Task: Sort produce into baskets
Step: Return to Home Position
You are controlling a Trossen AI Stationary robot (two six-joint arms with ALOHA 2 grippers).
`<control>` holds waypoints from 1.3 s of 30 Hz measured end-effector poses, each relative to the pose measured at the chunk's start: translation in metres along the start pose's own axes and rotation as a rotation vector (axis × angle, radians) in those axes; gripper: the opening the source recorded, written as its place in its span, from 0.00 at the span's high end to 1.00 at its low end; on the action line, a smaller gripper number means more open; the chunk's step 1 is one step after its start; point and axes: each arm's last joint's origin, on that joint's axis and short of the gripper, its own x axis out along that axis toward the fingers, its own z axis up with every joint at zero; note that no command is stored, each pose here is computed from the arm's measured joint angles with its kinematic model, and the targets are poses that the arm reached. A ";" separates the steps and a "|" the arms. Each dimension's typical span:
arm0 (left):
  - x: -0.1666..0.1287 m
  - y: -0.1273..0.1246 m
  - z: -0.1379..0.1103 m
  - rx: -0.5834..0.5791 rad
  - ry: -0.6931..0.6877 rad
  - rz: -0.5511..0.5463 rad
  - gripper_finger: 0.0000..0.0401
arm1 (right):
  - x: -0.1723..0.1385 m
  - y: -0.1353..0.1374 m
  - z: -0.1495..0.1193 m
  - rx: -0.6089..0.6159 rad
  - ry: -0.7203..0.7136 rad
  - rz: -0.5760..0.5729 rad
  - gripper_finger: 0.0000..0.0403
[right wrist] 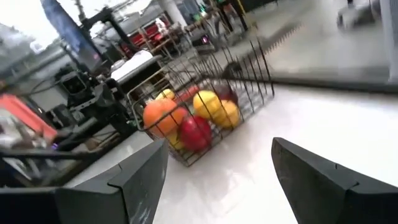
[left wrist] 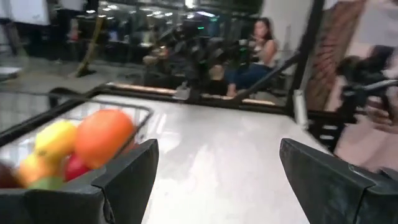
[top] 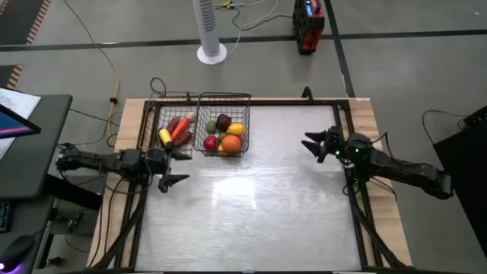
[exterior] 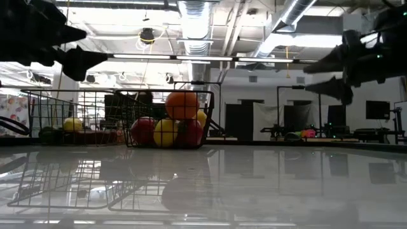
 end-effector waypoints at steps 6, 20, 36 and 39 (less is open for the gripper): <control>0.000 0.002 -0.003 0.005 0.026 0.048 0.19 | 0.000 -0.007 -0.013 0.115 0.098 -0.058 0.22; 0.000 0.002 -0.003 0.001 0.027 0.050 0.19 | -0.001 -0.009 -0.017 0.114 0.148 -0.085 0.22; 0.000 0.002 -0.003 -0.001 0.027 0.050 0.19 | -0.001 -0.009 -0.017 0.115 0.151 -0.087 0.22; 0.000 0.002 -0.003 -0.001 0.027 0.050 0.19 | -0.001 -0.009 -0.017 0.114 0.151 -0.087 0.22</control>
